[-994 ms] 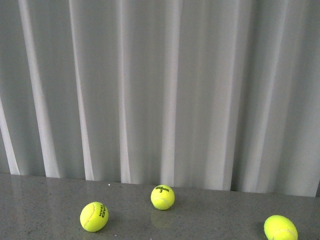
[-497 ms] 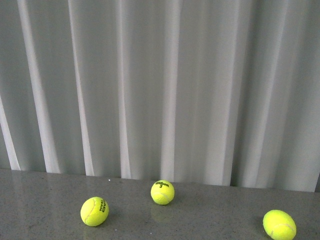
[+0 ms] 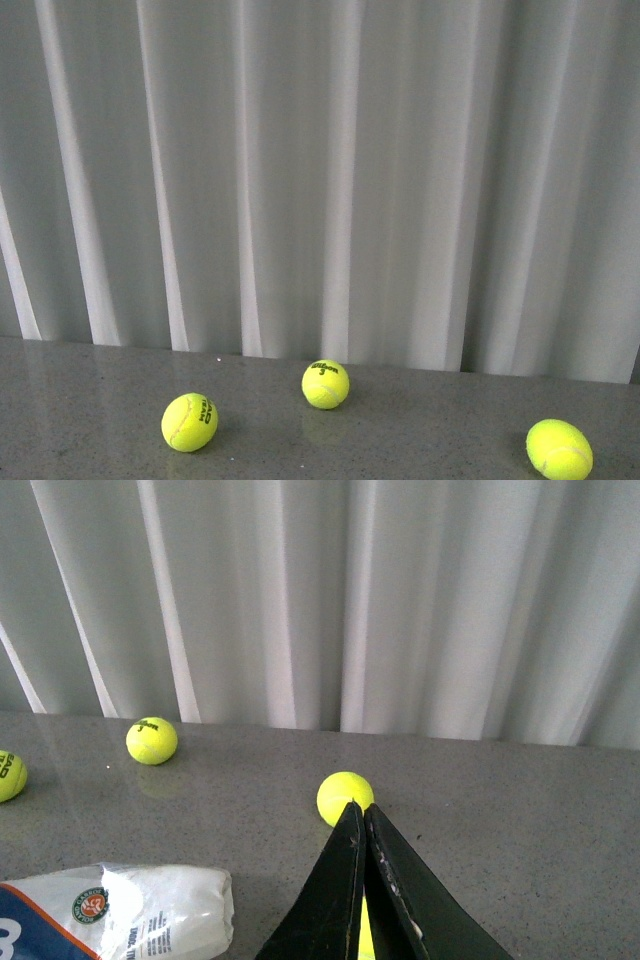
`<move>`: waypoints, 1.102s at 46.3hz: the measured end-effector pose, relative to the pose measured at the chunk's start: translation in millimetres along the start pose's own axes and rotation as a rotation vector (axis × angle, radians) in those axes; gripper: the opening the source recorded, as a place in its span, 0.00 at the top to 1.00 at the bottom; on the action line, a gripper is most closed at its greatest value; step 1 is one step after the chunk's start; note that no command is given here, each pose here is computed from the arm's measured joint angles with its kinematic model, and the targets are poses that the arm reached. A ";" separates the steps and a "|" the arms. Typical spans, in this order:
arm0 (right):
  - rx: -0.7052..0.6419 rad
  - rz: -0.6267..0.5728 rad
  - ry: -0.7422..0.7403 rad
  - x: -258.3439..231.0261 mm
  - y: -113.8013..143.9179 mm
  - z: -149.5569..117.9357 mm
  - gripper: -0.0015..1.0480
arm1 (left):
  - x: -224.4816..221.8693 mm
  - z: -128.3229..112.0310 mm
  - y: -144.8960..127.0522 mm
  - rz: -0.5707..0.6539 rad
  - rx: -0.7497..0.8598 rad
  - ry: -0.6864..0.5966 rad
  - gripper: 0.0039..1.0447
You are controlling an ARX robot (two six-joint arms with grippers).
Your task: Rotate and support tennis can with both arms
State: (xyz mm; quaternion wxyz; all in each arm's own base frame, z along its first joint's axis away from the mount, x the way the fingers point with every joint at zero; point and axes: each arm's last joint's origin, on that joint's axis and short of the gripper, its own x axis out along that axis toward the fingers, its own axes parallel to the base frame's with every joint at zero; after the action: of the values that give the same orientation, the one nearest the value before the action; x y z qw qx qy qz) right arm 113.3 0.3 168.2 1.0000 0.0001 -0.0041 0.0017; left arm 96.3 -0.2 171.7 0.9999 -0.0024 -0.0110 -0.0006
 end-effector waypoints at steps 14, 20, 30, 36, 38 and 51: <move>0.000 0.000 0.000 -4.8 0.0 -0.4 0.97 | 0.0 0.0 0.0 0.000 0.000 0.000 0.06; 0.000 0.001 0.037 -12.7 0.0 -5.3 0.97 | 0.0 0.0 0.0 0.000 0.000 0.000 0.06; -0.001 0.001 0.007 -15.6 0.0 -3.3 0.89 | -0.1 0.1 0.0 0.000 0.000 -0.001 0.06; -0.001 0.001 0.007 -15.6 0.0 -3.3 0.62 | -0.1 0.1 0.0 0.000 0.000 -0.001 0.06; -0.001 0.001 0.007 -15.6 0.0 -3.3 0.52 | -0.1 0.1 0.0 0.000 0.000 -0.001 0.06; -0.001 0.001 0.007 -15.6 0.0 -3.3 0.07 | -0.1 0.1 0.0 0.000 0.000 -0.001 0.06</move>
State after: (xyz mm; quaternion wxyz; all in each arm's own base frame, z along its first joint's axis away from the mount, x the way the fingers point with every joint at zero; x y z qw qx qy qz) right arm 97.7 0.3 164.9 1.0000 -0.0003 -0.0005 0.0021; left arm 96.3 -0.2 171.8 0.9999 -0.0024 -0.0115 -0.0006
